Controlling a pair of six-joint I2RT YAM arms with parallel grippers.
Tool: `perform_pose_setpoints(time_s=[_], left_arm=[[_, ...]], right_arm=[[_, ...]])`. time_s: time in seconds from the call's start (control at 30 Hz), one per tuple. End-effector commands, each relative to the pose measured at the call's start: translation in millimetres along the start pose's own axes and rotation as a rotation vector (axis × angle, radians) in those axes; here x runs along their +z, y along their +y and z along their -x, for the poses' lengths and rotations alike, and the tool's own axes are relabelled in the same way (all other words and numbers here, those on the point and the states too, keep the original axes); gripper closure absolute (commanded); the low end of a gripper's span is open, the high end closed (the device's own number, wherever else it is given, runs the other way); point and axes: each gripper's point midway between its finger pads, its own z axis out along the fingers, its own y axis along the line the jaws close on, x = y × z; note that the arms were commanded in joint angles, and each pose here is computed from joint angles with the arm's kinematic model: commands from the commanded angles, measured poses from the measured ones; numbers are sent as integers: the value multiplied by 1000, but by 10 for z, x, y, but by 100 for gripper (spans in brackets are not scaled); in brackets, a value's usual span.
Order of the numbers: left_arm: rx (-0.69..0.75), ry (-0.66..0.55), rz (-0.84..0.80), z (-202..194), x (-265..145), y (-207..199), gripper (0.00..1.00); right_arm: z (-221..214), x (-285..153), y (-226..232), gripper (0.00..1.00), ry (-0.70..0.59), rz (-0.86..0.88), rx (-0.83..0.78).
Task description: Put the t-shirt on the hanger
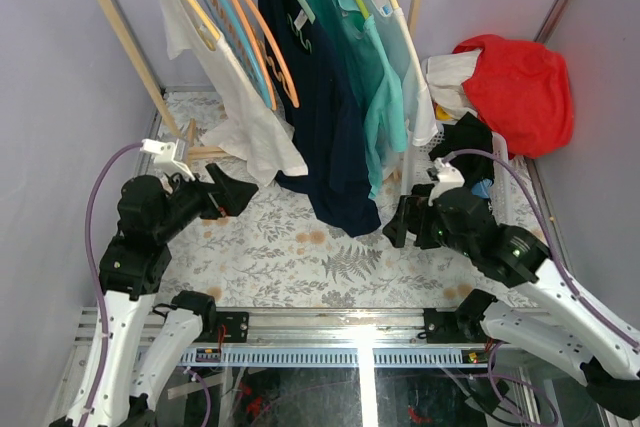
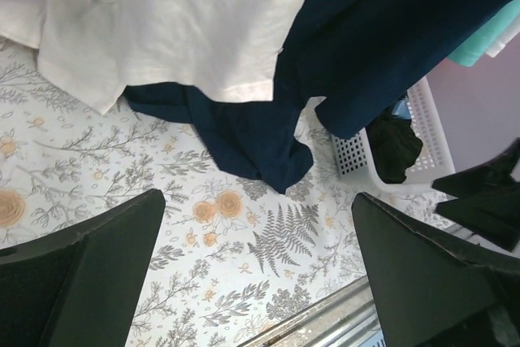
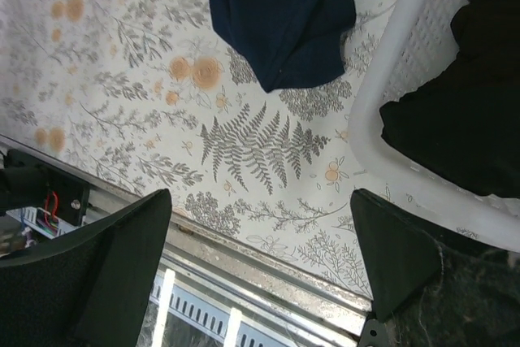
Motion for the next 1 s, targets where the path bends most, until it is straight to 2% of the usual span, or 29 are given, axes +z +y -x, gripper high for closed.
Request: perform_pose_setpoints(time_s=[0.0,0.2,0.4,0.97], left_arm=[[-6,-80,22,-20,-1,105,0],[-43,-63,55,-280,87,313,0],[-40,-51,44,-324,93,311,0],[-36,-44,30,-366,109,313,0]], right_arm=[[269,-141,-28,1,-162,10,15],[360,-248,-129,1,-255,-8,29],[417,-312,-127,1,-301,9,41],[349,-285,-115,1,-284,27,61]])
